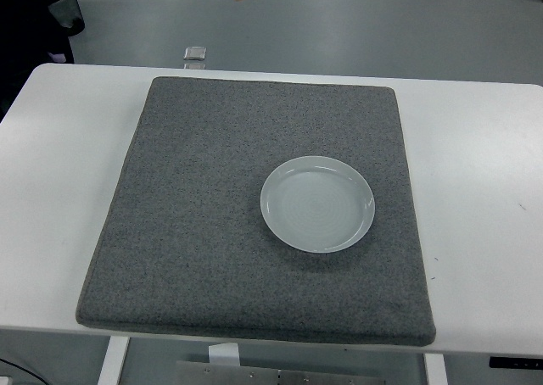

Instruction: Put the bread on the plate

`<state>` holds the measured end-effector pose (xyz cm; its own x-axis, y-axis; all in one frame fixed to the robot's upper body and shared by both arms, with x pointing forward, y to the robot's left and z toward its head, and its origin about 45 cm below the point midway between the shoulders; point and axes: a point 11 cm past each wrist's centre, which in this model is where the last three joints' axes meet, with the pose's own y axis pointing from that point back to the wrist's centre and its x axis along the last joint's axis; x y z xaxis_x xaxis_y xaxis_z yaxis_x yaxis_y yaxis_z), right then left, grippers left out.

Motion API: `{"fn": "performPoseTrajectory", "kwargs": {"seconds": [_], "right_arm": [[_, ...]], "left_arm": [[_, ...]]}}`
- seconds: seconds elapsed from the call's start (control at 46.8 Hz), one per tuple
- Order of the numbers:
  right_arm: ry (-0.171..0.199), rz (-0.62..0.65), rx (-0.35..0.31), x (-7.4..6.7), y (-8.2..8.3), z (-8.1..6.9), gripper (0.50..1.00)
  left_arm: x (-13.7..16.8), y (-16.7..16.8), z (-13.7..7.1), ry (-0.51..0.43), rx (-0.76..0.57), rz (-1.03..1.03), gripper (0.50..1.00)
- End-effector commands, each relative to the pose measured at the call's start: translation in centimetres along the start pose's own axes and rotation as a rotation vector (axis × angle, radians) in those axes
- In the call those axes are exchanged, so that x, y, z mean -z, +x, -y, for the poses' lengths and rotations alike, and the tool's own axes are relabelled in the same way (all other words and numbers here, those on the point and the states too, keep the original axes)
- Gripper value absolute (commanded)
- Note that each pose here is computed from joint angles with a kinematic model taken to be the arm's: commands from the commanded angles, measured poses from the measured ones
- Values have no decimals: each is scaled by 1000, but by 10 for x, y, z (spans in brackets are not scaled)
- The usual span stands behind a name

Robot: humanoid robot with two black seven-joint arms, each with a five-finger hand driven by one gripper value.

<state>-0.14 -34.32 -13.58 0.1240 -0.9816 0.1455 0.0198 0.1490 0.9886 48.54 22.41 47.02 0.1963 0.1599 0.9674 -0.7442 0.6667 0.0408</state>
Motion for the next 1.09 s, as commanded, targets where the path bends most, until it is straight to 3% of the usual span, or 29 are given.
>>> {"fn": "performPoseTrajectory", "kwargs": {"seconds": [0.0, 0.47, 1.068], "right_arm": [[0, 0, -1, 0, 0, 0, 930], [0, 0, 1, 0, 0, 0, 930], [0, 0, 1, 0, 0, 0, 930]], "left_arm": [[-15, 4, 4, -43, -7, -1, 500], [-92, -11, 14, -252, 74, 8, 500], [-141, -79, 19, -404, 275, 12, 500]]}}
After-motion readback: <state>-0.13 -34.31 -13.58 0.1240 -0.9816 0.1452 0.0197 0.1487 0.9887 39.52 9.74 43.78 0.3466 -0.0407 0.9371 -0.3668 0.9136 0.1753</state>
